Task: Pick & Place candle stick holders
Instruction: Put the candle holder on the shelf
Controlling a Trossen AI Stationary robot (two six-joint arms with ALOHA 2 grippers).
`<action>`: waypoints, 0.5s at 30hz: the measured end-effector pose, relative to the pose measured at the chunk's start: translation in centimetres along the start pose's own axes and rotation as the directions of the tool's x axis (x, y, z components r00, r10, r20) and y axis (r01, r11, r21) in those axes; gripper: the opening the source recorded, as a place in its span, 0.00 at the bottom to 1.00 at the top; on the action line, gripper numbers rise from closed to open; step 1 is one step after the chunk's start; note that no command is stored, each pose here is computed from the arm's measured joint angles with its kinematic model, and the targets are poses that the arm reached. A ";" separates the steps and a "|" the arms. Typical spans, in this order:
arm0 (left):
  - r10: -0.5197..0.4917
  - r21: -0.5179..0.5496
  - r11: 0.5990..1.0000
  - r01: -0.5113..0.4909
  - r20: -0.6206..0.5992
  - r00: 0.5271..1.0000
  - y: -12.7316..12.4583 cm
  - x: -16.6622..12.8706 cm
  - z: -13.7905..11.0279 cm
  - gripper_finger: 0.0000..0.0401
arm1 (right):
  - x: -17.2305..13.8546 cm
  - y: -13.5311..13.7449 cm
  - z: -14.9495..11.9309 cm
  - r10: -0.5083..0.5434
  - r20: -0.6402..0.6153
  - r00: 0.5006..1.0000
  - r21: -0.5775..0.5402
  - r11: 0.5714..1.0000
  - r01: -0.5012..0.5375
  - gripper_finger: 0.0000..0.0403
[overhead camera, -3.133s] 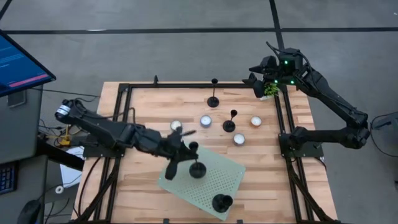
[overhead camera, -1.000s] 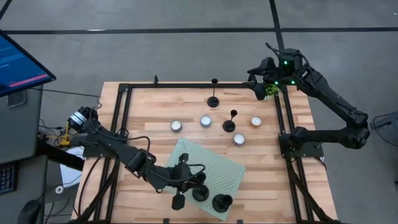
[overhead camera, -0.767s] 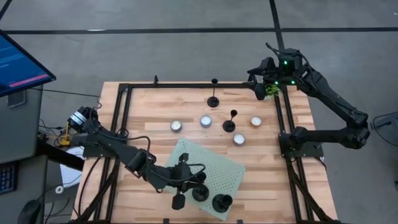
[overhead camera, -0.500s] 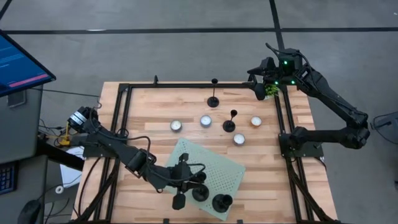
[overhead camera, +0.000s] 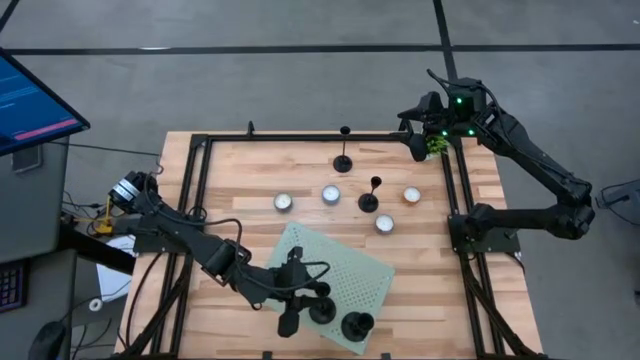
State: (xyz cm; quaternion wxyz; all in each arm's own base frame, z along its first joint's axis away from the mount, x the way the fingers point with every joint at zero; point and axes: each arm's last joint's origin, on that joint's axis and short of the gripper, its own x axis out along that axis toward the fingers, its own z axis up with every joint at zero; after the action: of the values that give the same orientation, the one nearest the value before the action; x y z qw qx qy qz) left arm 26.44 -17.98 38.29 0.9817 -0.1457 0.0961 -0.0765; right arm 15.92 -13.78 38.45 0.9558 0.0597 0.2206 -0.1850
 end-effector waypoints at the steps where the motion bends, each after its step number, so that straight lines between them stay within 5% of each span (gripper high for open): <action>1: 0.000 -0.011 1.000 0.000 0.000 1.000 0.0 0.0 0.0 0.31 | 0.0 0.0 0.0 0.000 0.000 1.000 0.000 1.000 0.000 0.81; 15: -0.011 -0.035 0.999 0.011 -0.004 1.000 -0.3 -0.2 -0.1 0.53 | 0.0 0.0 0.0 0.000 0.000 1.000 -0.016 1.000 0.000 0.81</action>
State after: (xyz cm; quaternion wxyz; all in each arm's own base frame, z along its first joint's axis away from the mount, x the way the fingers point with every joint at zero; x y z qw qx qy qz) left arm 26.22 -18.30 38.27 0.9783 -0.1634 0.0986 -0.0804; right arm 15.92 -13.78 38.45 0.9562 0.0521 0.2220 -0.1834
